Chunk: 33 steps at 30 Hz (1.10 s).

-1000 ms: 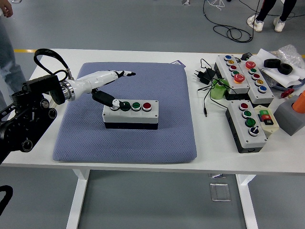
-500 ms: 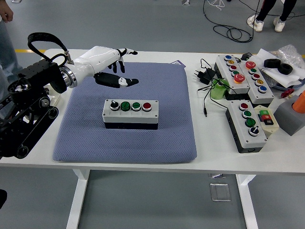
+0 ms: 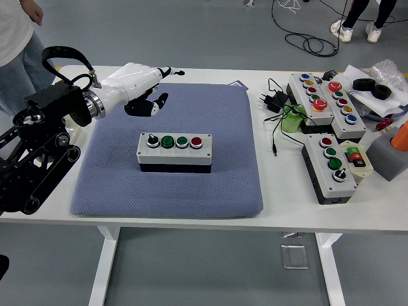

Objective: Pick up the button,place it on the desk,press the button,press the button

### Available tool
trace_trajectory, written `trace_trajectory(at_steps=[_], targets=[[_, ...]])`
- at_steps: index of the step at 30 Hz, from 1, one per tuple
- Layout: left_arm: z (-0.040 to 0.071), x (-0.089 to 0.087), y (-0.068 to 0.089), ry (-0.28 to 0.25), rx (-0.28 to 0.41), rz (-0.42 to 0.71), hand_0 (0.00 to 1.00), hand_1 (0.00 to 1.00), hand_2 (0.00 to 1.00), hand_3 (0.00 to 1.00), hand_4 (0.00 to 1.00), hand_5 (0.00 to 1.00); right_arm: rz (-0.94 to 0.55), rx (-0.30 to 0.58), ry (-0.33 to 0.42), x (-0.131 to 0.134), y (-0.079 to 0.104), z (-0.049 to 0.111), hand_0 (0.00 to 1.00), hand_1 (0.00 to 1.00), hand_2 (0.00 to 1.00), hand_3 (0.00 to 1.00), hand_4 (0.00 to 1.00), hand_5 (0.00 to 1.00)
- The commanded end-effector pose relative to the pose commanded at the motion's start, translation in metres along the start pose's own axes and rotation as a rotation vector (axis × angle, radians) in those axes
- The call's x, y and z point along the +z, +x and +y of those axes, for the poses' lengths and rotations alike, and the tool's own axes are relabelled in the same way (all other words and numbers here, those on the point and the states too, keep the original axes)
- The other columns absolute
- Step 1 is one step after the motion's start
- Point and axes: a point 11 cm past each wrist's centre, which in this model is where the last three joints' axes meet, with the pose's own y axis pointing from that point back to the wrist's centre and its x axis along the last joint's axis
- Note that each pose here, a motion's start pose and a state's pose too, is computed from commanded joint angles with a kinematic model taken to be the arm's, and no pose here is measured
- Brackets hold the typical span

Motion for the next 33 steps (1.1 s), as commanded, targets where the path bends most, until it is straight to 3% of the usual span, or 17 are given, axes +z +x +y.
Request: trace_trajectory(at_steps=[4, 14, 25, 33], targets=[[0.002, 0.003, -0.007, 0.003, -0.055, -0.032, 0.021, 0.002, 0.012, 0.946, 0.247, 0.002, -0.001, 0.0, 0.0, 0.0, 0.0, 0.0, 0.649, 0.637, 0.669, 0.582, 0.381, 0.243], [0.013, 0.012, -0.034, -0.009, -0.288, -0.133, 0.027, 0.002, 0.011, 0.938, 0.267, 0.002, -0.005, 0.001, 0.0, 0.0, 0.001, 0.0, 0.649, 0.636, 0.669, 0.582, 0.381, 0.242], [0.017, 0.007, -0.048, 0.002, -0.379, -0.15, 0.031, 0.002, 0.012, 0.914, 0.277, 0.002, -0.003, 0.002, 0.001, 0.0, 0.002, 0.0, 0.649, 0.637, 0.668, 0.582, 0.381, 0.241], [0.017, 0.014, -0.05, -0.019, -0.377, -0.15, 0.037, 0.002, 0.019, 0.912, 0.285, 0.002, -0.005, 0.002, 0.0, 0.0, 0.001, 0.0, 0.649, 0.637, 0.669, 0.582, 0.38, 0.241]])
